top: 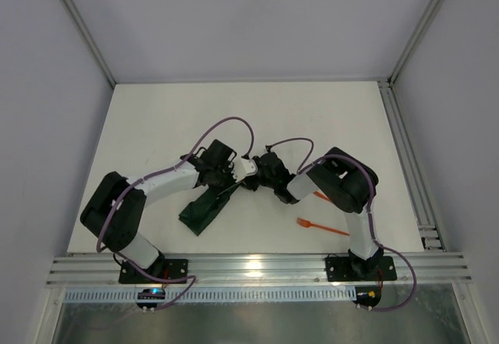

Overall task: Fold the napkin into a case and place the utensils inside
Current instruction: Stuff the top corner of the smaller-rectangle-folded napkin into the folded napkin.

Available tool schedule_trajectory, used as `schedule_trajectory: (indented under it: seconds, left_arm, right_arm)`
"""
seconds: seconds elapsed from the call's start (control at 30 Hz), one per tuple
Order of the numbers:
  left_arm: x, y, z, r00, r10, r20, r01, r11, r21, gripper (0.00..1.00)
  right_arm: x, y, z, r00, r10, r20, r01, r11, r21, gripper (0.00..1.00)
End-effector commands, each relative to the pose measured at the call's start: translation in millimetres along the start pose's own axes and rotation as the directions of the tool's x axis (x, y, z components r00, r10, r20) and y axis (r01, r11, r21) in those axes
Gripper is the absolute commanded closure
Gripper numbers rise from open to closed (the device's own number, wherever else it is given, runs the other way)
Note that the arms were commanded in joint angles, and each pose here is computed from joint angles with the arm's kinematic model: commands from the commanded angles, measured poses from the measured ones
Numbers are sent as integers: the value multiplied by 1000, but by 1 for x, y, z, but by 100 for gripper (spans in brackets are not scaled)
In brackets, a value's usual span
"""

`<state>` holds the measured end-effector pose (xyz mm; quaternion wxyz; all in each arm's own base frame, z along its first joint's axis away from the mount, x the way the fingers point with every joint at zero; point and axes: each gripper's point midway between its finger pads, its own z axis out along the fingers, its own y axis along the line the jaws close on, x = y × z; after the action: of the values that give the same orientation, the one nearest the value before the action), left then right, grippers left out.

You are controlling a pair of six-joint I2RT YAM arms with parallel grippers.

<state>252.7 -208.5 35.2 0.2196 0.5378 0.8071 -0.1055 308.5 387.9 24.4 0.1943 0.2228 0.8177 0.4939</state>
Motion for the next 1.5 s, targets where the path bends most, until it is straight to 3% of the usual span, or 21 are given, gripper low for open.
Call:
schedule_trajectory:
  seconds: [0.0,0.43,0.67,0.87,1.3,1.47]
  left_arm:
    - [-7,0,12,999,21,31,-21,1000,14,100]
    - [7,-4,23,1000,15,-13,-15,999,34,98]
    - [8,-5,22,1000,11,-16,-11,999,39,97]
    - [5,-6,19,1000,9,-8,-9,999,41,96]
    - [3,-5,18,1000,5,-4,-5,999,39,96]
    - [-3,-7,13,1000,1,29,-2,999,42,96]
  right_arm:
    - [-2,-11,-2,1000,-18,13,18,999,27,78]
    - [-10,-11,-38,987,-158,10,157,983,92,76]
    - [-22,8,-52,947,-319,24,315,943,106,76]
    - [-21,40,-51,914,-403,33,402,915,34,76]
    - [4,60,-38,903,-429,7,429,903,-31,77]
    - [2,66,-39,927,-371,57,375,922,-92,77]
